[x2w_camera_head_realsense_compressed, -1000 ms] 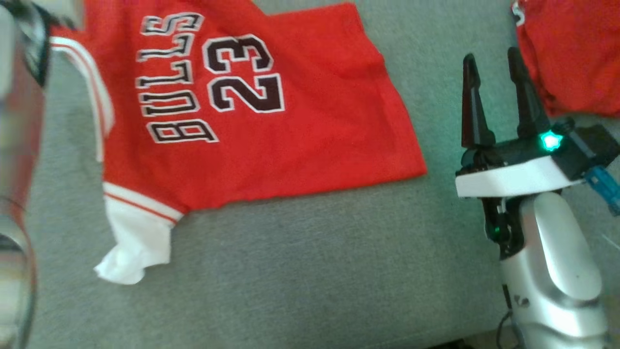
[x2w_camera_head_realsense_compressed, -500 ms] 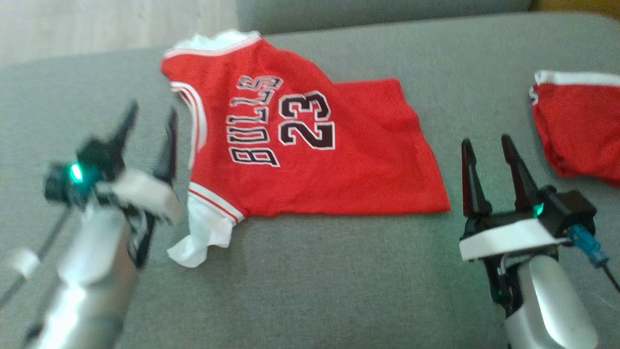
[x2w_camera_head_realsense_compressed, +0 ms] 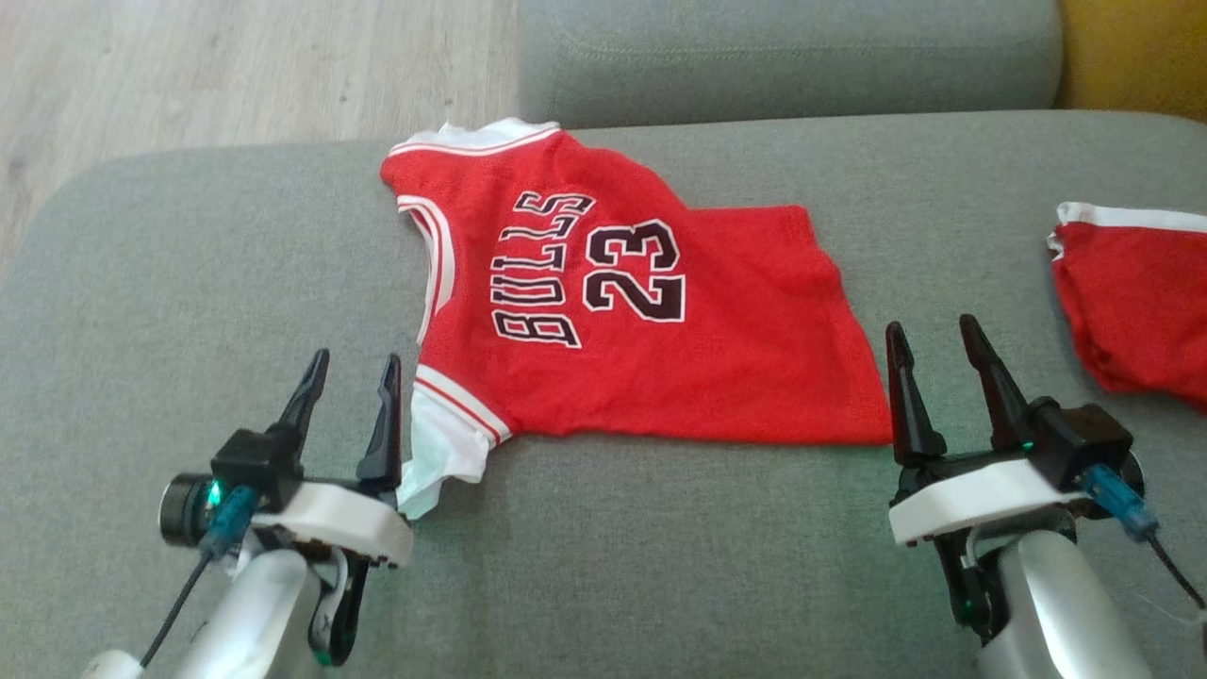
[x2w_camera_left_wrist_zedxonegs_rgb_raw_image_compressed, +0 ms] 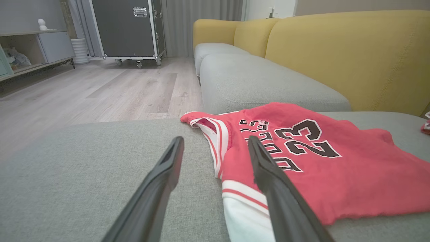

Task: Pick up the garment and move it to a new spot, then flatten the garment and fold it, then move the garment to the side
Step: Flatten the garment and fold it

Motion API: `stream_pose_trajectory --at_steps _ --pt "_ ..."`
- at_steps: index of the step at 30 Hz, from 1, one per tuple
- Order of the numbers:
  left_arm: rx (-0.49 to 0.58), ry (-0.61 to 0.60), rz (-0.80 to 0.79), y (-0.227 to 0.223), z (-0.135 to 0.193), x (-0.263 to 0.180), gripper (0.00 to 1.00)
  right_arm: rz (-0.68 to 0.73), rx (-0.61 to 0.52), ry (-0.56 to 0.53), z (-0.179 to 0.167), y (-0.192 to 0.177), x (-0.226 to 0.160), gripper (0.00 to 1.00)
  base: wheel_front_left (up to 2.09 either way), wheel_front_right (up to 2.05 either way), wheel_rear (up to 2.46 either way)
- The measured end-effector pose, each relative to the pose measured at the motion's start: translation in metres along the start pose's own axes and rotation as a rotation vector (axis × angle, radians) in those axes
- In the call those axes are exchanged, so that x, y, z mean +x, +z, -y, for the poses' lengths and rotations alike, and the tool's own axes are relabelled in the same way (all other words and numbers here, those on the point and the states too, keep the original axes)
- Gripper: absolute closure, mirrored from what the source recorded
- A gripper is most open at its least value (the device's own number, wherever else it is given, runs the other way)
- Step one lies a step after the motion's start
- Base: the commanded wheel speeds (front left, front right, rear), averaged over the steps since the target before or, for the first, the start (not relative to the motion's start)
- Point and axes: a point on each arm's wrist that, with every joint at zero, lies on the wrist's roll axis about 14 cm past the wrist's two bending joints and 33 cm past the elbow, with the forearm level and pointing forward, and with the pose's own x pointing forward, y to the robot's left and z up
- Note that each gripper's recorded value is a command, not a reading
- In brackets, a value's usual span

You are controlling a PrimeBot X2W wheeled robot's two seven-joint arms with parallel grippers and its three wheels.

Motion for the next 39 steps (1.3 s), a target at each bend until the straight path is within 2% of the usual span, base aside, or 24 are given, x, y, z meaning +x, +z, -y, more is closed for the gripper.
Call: stream_pose_trajectory --at_steps 5,14,20,26,27,28,34,39 --pt "-0.021 0.006 0.016 0.002 0.002 0.005 0.0 -0.095 -0.023 -0.007 0.006 -0.029 0.015 0.0 0.0 0.0 0.0" --pt "-0.026 0.039 -0.008 -0.008 -0.007 0.014 0.0 -0.292 -0.028 -0.001 0.008 -0.067 0.083 0.0 0.0 0.0 0.0" --pt "-0.033 0.072 -0.016 -0.011 -0.017 0.016 0.0 -0.45 -0.002 -0.012 0.006 -0.108 0.096 0.0 0.0 0.0 0.0" --pt "-0.028 0.092 -0.041 -0.021 -0.022 0.016 0.0 -0.529 -0.058 0.003 0.01 -0.126 0.107 0.0 0.0 0.0 0.0" --pt "-0.027 0.092 -0.042 -0.021 -0.022 0.017 0.0 -0.526 -0.061 0.006 0.009 -0.125 0.11 0.62 0.0 0.0 0.0" --pt "-0.026 0.089 -0.043 -0.022 -0.021 0.018 0.0 -0.519 -0.067 0.01 0.009 -0.124 0.113 1.0 0.0 0.0 0.0" --pt "-0.024 0.07 -0.043 -0.022 -0.016 0.024 0.0 -0.492 -0.106 -0.003 0.02 -0.119 0.113 1.0 0.0 0.0 0.0" --pt "-0.023 0.051 -0.026 -0.016 -0.01 0.03 0.0 -0.458 -0.164 -0.097 0.067 -0.102 0.109 1.0 0.0 0.0 0.0"
